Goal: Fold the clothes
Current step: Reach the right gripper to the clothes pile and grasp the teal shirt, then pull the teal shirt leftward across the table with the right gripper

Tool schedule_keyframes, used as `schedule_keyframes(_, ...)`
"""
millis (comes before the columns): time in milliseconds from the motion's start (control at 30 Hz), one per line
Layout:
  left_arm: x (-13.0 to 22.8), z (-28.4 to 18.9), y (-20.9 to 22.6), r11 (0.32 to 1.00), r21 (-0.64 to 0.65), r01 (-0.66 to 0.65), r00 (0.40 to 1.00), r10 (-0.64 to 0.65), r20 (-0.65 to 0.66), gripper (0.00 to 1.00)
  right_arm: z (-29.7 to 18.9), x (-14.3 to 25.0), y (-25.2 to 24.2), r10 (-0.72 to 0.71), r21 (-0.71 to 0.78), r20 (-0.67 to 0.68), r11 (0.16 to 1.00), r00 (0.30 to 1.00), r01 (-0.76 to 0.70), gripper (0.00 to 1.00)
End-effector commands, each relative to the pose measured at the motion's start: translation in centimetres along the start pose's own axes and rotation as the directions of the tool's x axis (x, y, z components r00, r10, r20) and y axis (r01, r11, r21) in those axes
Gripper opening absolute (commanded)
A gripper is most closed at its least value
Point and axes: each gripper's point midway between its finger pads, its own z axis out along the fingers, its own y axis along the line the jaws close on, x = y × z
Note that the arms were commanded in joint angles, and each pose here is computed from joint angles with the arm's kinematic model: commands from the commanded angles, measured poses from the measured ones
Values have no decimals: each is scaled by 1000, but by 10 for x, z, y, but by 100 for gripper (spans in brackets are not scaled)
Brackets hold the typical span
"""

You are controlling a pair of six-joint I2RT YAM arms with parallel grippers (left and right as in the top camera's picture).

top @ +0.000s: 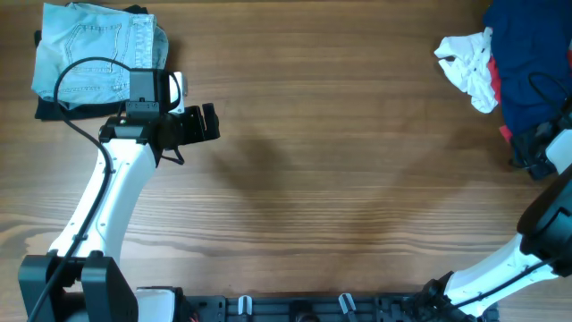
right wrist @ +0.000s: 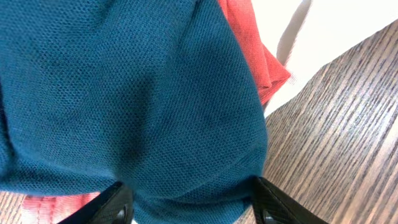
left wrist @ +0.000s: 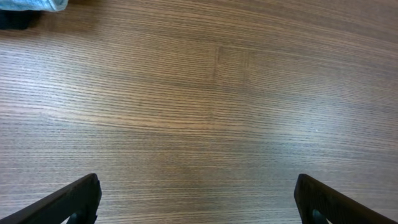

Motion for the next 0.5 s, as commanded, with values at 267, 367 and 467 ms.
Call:
schedule_keyframes(267, -8, -2, -8, 1000, 31, -1, 1000, 0, 17, 100, 22, 14, -7, 17, 13, -65, 1000, 998, -16, 4)
schedule_keyframes(367, -10, -2, -8, 999, 33, -2, 1000, 1, 27, 100, 15, 11, -6, 18, 7, -60, 1000, 998, -17, 4)
schedule_keyframes(467, -10, -2, -8, 999, 33, -3, 1000, 2, 28, 100, 2, 5, -3, 21, -16, -47, 1000, 999, -22, 4)
